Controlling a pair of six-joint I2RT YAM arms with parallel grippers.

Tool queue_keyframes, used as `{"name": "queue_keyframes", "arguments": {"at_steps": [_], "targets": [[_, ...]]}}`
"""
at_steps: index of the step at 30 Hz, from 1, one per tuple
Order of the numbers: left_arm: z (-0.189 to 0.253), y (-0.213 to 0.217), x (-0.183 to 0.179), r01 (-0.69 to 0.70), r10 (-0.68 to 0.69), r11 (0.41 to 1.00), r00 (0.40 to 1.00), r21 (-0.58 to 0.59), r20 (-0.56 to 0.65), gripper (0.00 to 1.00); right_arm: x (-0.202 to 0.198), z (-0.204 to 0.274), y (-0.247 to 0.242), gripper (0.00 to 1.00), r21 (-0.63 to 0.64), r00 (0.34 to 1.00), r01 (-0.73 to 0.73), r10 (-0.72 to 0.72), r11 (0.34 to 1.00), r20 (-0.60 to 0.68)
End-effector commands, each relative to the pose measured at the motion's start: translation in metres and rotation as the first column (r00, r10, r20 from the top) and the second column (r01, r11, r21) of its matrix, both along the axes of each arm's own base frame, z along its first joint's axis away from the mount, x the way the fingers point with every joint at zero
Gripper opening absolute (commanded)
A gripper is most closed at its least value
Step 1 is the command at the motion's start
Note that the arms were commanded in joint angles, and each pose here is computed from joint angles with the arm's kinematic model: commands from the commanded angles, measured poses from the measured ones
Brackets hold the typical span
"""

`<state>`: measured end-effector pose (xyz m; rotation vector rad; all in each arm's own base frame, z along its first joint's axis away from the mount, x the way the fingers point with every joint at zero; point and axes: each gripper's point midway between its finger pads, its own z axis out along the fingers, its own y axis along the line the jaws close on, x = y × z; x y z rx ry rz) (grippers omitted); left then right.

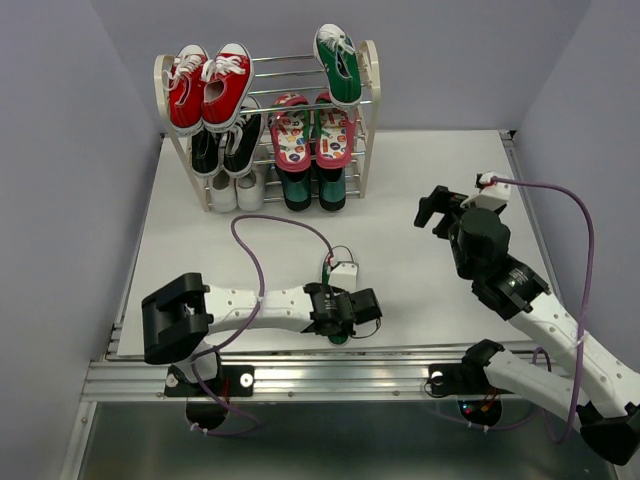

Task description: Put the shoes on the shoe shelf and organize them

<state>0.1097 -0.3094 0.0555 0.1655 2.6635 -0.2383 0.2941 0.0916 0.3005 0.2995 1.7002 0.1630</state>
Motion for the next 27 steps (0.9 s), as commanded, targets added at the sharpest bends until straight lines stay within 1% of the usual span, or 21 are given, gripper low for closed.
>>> {"name": "queue_keyframes", "arguments": {"at_steps": [1, 2, 4, 6, 12, 13, 14, 15, 16, 17, 20, 21, 23, 24, 25, 26, 27], "targets": [[0.048, 0.020, 0.027, 0.000, -0.022, 0.996, 0.965, 0.084, 0.261, 0.00, -0.002, 0.004, -0.013, 1.00, -0.003, 0.998, 0.053, -0.053, 0.999, 0.026], [0.066, 0.020, 0.029, 0.004, -0.033, 0.996, 0.945, 0.090, 0.325, 0.00, -0.003, 0.001, -0.014, 1.00, -0.006, 0.998, 0.059, -0.059, 0.998, 0.023], [0.081, 0.027, 0.028, 0.004, -0.047, 0.993, 0.930, 0.117, 0.365, 0.00, -0.004, -0.001, -0.017, 1.00, 0.000, 0.997, 0.071, -0.071, 0.997, 0.024], [0.103, 0.022, 0.028, 0.017, -0.057, 0.995, 0.907, 0.100, 0.418, 0.00, -0.007, -0.004, -0.020, 1.00, 0.005, 0.996, 0.083, -0.083, 0.997, 0.024], [0.159, 0.028, 0.030, -0.002, -0.041, 0.997, 0.858, 0.083, 0.513, 0.00, -0.012, -0.023, -0.026, 1.00, 0.005, 0.995, 0.101, -0.101, 0.995, 0.003], [0.169, 0.035, 0.031, -0.013, -0.042, 0.995, 0.841, 0.099, 0.539, 0.00, -0.013, -0.025, -0.026, 1.00, 0.001, 0.995, 0.101, -0.101, 0.995, -0.003], [0.185, 0.032, 0.033, -0.025, -0.013, 0.998, 0.833, 0.060, 0.553, 0.00, -0.013, -0.027, -0.027, 1.00, -0.001, 0.995, 0.101, -0.101, 0.995, -0.005], [0.195, 0.034, 0.035, -0.035, 0.001, 0.998, 0.824, 0.049, 0.567, 0.00, -0.013, -0.027, -0.027, 1.00, -0.002, 0.995, 0.103, -0.103, 0.995, -0.006], [0.206, 0.036, 0.039, -0.043, 0.006, 0.998, 0.804, 0.048, 0.594, 0.00, -0.013, -0.028, -0.028, 1.00, -0.008, 0.994, 0.105, -0.105, 0.994, -0.009], [0.225, 0.035, 0.042, -0.043, 0.029, 0.999, 0.791, 0.008, 0.611, 0.00, -0.014, -0.028, -0.028, 1.00, -0.012, 0.994, 0.106, -0.106, 0.994, -0.008], [0.263, 0.038, 0.049, -0.049, 0.067, 0.998, 0.748, -0.046, 0.661, 0.00, -0.014, -0.028, -0.029, 1.00, -0.023, 0.994, 0.107, -0.107, 0.994, -0.008], [0.285, 0.039, 0.052, -0.050, 0.091, 0.996, 0.726, -0.080, 0.682, 0.00, -0.014, -0.027, -0.029, 1.00, -0.021, 0.994, 0.107, -0.107, 0.994, -0.006], [0.312, 0.041, 0.057, -0.058, 0.136, 0.989, 0.697, -0.134, 0.704, 0.00, -0.014, -0.027, -0.030, 1.00, -0.023, 0.994, 0.110, -0.110, 0.994, -0.007], [0.333, 0.048, 0.067, -0.055, 0.129, 0.991, 0.676, -0.125, 0.726, 0.00, -0.014, -0.027, -0.030, 1.00, -0.023, 0.994, 0.112, -0.112, 0.993, -0.006], [0.352, 0.042, 0.075, -0.056, 0.190, 0.977, 0.657, -0.203, 0.729, 0.00, -0.014, -0.028, -0.030, 1.00, -0.021, 0.994, 0.112, -0.112, 0.993, -0.007], [0.364, 0.051, 0.094, -0.081, 0.213, 0.974, 0.636, -0.210, 0.742, 0.00, -0.013, -0.029, -0.029, 1.00, -0.023, 0.994, 0.109, -0.109, 0.994, -0.010], [0.376, 0.053, 0.106, -0.071, 0.217, 0.972, 0.622, -0.222, 0.752, 0.00, -0.013, -0.029, -0.028, 1.00, -0.025, 0.994, 0.107, -0.108, 0.994, -0.012]]}}
